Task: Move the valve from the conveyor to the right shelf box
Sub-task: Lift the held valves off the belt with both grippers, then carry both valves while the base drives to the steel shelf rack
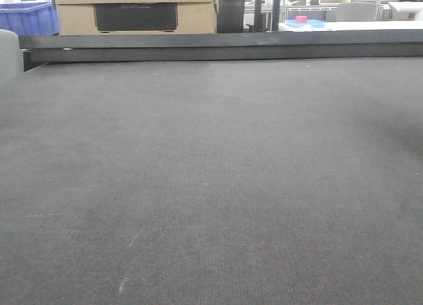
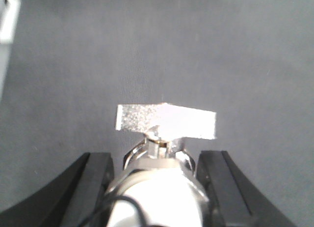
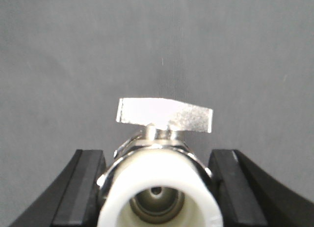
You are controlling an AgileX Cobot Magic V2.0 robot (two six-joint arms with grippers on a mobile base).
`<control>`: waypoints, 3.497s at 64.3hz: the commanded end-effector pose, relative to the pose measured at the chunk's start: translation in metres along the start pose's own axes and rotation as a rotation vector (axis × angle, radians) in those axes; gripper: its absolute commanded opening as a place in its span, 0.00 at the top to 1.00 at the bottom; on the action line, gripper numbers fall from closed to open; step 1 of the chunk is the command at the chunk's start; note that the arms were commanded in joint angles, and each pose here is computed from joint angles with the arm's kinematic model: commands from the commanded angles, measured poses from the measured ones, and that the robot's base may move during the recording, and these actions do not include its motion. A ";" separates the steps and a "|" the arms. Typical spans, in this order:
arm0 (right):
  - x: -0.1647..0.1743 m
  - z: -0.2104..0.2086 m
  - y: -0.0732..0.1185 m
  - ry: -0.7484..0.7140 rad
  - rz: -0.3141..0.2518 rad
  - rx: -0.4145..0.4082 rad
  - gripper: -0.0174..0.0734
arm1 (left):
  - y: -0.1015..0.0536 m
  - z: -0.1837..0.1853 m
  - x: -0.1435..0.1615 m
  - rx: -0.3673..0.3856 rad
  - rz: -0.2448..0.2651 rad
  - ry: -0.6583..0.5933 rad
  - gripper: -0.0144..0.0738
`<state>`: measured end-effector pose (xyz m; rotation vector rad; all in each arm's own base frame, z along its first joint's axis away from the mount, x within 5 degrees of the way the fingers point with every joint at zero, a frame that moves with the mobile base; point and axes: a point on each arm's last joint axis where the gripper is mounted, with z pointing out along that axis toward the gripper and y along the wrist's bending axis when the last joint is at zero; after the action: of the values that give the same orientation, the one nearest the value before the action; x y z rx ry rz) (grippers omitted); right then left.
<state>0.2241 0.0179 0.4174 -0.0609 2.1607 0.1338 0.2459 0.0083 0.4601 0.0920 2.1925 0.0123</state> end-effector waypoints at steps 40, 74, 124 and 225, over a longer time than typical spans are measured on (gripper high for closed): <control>-0.021 -0.084 0.007 -0.272 -0.028 -0.005 0.99 | -0.009 -0.076 0.039 -0.049 0.007 -0.318 0.96; -0.023 -0.085 0.007 -0.292 -0.028 -0.004 0.99 | -0.009 -0.076 0.039 -0.049 0.006 -0.331 0.96; -0.023 -0.085 0.007 -0.294 -0.028 -0.004 0.99 | -0.009 -0.076 0.039 -0.049 0.006 -0.331 0.96; -0.023 -0.085 0.007 -0.294 -0.028 -0.004 0.99 | -0.009 -0.081 0.040 -0.050 0.006 -0.344 0.96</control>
<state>0.1704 0.0160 0.4707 -0.0711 1.9713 0.1391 0.1603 0.0053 0.4665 0.0751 1.9191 0.0634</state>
